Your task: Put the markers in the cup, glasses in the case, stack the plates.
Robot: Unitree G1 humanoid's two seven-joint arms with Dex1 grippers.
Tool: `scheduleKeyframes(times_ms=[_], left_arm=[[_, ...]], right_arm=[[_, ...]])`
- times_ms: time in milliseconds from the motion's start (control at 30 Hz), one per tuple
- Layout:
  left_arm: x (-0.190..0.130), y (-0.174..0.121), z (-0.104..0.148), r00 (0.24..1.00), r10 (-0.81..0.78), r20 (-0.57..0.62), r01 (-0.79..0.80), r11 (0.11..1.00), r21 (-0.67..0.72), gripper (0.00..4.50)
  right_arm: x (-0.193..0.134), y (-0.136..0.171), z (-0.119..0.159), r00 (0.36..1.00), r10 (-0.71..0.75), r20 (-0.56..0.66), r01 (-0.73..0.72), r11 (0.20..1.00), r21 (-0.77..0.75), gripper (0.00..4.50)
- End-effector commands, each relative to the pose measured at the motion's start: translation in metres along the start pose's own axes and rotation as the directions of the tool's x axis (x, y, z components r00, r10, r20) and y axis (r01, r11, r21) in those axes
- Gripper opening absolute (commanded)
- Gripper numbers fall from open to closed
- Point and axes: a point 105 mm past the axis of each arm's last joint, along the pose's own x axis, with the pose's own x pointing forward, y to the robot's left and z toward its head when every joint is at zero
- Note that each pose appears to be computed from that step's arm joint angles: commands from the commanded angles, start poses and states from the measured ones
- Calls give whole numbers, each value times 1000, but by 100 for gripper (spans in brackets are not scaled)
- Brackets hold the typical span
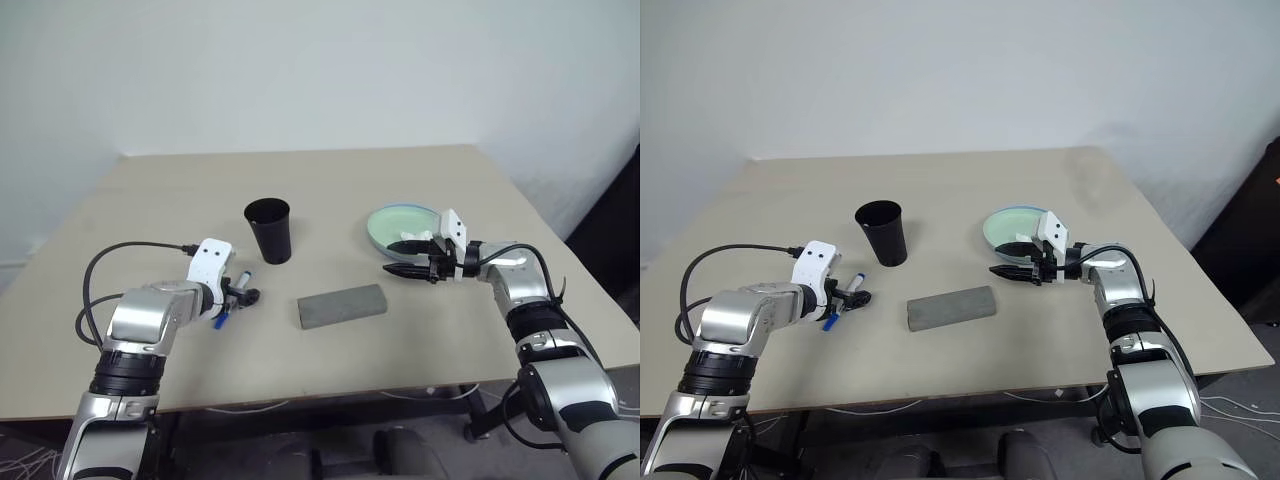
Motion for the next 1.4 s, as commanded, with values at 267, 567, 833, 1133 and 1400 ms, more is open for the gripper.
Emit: scheduleKeyframes(times_ms=[267,567,833,1133,1400], left_arm=[[-5,5,16,998,-2,-55,2,1000,15,448],[-6,2,22,998,-5,-55,6,1000,25,224],[-8,2,29,999,-3,-33,5,999,35,10],[-32,-51,76,935,-294,199,248,942,224,10],[-61,-96,139,715,-477,512,213,845,490,10]], right_arm=[[-1,-7,11,1000,-19,16,20,999,-49,237],[-1,-7,10,1000,-25,17,26,998,-50,237],[0,-7,11,999,-28,18,29,998,-52,237],[-1,-8,10,999,-31,12,32,998,-54,237],[1,-9,11,999,-30,14,31,998,-56,237]])
